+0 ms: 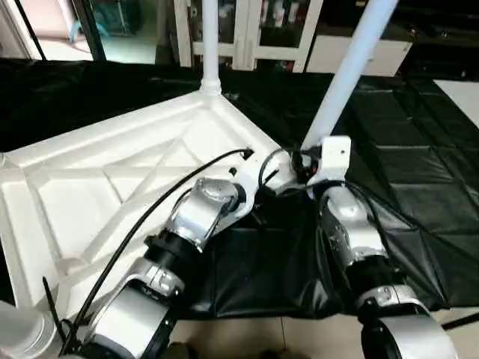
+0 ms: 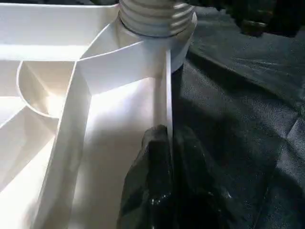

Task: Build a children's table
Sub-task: Insert table leg to table base

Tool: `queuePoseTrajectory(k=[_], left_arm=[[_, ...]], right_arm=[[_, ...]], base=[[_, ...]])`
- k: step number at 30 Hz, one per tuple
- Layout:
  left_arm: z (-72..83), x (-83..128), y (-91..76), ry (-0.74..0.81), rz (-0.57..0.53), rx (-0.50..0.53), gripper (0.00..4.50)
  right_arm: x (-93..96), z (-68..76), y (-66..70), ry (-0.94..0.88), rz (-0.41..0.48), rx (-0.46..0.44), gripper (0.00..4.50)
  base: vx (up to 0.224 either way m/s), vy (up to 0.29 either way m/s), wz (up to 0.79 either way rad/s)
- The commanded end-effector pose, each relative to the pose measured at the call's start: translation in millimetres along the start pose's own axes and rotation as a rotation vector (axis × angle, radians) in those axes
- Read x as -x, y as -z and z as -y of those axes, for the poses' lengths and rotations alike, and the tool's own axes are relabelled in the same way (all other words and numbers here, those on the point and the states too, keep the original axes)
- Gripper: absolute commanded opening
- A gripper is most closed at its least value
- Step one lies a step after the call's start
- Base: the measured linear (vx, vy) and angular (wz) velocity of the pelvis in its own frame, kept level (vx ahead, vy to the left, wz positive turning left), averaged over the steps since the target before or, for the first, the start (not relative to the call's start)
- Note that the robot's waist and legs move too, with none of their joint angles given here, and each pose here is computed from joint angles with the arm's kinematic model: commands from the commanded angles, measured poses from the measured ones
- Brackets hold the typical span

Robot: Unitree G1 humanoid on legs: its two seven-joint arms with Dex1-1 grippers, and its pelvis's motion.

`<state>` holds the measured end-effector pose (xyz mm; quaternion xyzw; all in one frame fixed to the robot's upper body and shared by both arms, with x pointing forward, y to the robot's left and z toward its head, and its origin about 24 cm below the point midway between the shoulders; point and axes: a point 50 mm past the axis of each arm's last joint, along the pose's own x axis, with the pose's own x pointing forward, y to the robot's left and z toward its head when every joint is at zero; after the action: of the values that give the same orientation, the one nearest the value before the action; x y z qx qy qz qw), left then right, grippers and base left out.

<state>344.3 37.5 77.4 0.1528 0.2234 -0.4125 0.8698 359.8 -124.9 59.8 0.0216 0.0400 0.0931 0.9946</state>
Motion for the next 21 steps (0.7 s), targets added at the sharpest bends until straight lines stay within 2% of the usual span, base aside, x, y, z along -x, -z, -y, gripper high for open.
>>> queuePoseTrajectory(k=[1,5,7,8,11,12,14,16,21], left_arm=[[-3.6,6.4,-37.8,-0.007,0.146,-0.053,0.00],[-3.9,6.8,-37.4,-0.002,0.145,-0.055,0.00],[-4.1,7.0,-37.1,-0.001,0.144,-0.056,0.00],[-4.1,7.1,-36.9,-0.001,0.144,-0.057,0.00],[-5.3,8.4,-33.0,0.010,0.136,-0.066,0.00],[-5.3,8.4,-33.0,0.010,0.136,-0.066,0.00],[-5.2,9.4,-30.5,0.024,0.133,-0.075,0.00],[-6.1,11.6,-24.5,0.039,0.124,-0.080,0.00],[-8.2,15.0,-15.8,0.053,0.109,-0.079,0.00]], right_arm=[[6.3,-6.6,20.6,-0.054,-0.087,-0.014,3.11],[10.3,-2.7,17.7,-0.074,-0.071,-0.016,3.63],[12.2,-1.3,16.2,-0.083,-0.062,-0.017,3.63],[13.3,-1.2,15.1,-0.094,-0.056,-0.017,3.83],[24.0,-2.1,3.8,-0.195,0.005,-0.017,4.08],[24.0,-2.1,3.8,-0.195,0.005,-0.017,4.17],[31.4,3.1,-0.7,-0.212,0.025,-0.005,4.34],[46.5,14.2,-8.9,-0.227,0.051,0.011,4.47],[66.2,32.4,-16.0,-0.212,0.059,0.044,4.47]], base=[[0.000,0.000,0.00],[0.000,0.000,0.00],[0.000,0.000,0.00],[0.000,0.000,0.00],[0.000,0.000,0.00],[0.000,0.000,0.00],[0.000,0.000,0.00],[0.000,0.000,0.00],[0.000,0.000,0.00]])
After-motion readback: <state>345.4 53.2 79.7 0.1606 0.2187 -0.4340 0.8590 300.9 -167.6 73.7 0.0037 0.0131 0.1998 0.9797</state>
